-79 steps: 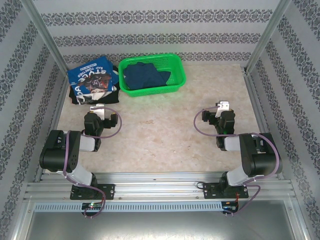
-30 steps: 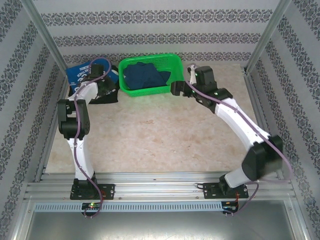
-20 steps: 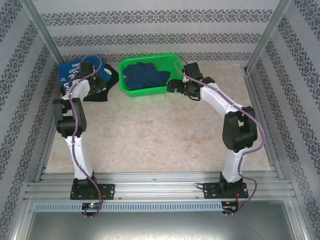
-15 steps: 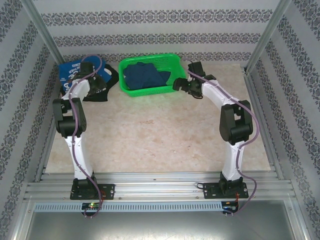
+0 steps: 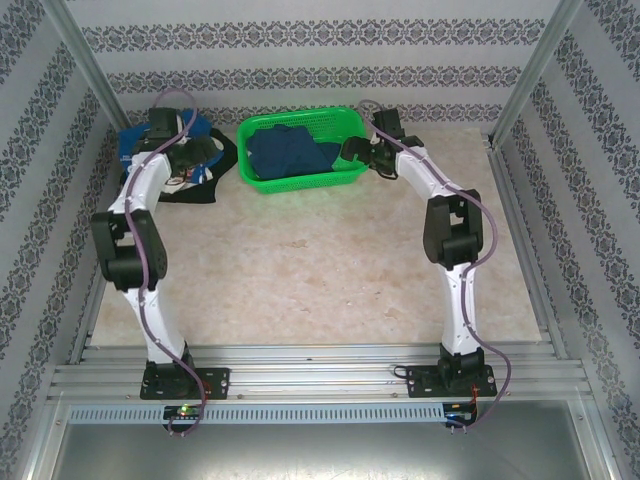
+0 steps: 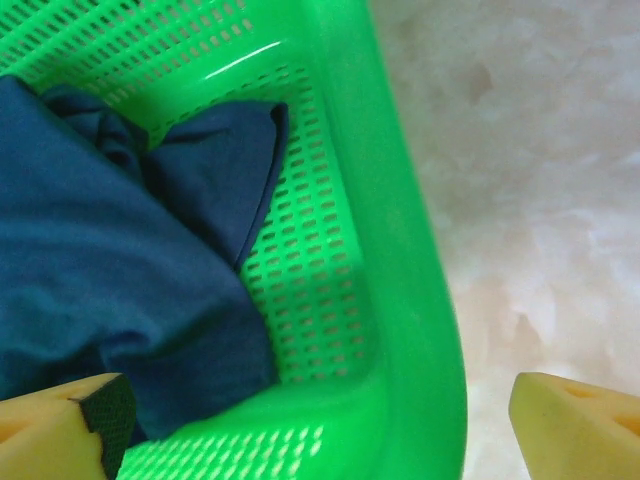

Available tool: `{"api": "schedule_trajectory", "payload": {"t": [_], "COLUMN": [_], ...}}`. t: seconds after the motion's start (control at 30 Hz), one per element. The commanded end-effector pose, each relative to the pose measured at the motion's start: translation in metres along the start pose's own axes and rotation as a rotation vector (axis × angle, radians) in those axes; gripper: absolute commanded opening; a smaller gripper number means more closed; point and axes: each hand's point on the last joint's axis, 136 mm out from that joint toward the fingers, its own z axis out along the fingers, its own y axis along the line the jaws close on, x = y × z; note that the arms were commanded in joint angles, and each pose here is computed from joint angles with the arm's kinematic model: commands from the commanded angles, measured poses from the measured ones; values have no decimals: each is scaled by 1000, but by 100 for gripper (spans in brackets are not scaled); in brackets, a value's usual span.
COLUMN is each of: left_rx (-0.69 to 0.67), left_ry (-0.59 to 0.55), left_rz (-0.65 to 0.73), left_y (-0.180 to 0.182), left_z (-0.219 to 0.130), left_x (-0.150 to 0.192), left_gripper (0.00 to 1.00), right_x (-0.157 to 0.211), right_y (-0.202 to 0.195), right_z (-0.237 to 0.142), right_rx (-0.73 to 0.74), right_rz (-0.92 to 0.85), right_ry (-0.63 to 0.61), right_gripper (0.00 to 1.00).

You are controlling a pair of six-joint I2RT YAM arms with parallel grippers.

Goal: Fold and stack the t-shirts

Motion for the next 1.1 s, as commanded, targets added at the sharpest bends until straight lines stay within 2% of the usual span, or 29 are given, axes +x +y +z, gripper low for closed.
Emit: {"api": "schedule_trajectory", "payload": {"t": [0.0, 0.07, 0.13, 0.23, 0.33, 0.4, 0.43, 0.53, 0.63, 0.8, 0.9, 1.0, 1.07], "left_rx": [178, 215, 243, 239, 224, 229, 236, 295, 325, 403, 384, 296, 251], "left_ry": [-84, -110, -109, -97, -78, -46, -36, -29, -12, 121, 251, 391, 424], "left_rz": [34, 25, 1, 13, 71, 87, 96, 145, 282, 513, 675, 731, 757], "left_y": [-64, -76, -82, -82, -87, -94, -99, -135, -181, -239, -249, -237, -229], "left_z": [-56, -74, -85, -92, -90, -84, -81, -76, -69, -46, -28, -7, 2], "left_x": [-2, 6, 16, 36, 57, 68, 73, 81, 93, 136, 179, 212, 224], "left_gripper": [91, 92, 93, 93, 94, 94, 94, 93, 93, 92, 90, 83, 82], "right_x": [-4, -10, -16, -20, -17, -12, -10, 5, 38, 101, 130, 147, 156], "right_y": [-27, -34, -31, -29, -36, -44, -48, -52, -61, -79, -91, -101, -107], "right_z": [10, 11, 13, 15, 8, -3, -11, -41, -70, -108, -131, -149, -155], "right_rx": [73, 109, 76, 64, 70, 87, 92, 102, 123, 136, 171, 185, 190], "right_rz": [51, 53, 75, 97, 117, 126, 125, 96, 46, -3, -19, -1, 10], "right_ry": [14, 1, -16, -29, -30, -52, -64, -81, -62, 17, 35, 30, 32], "right_gripper": [91, 88, 79, 57, 30, 15, 12, 9, 5, 0, 0, 0, 0]}}
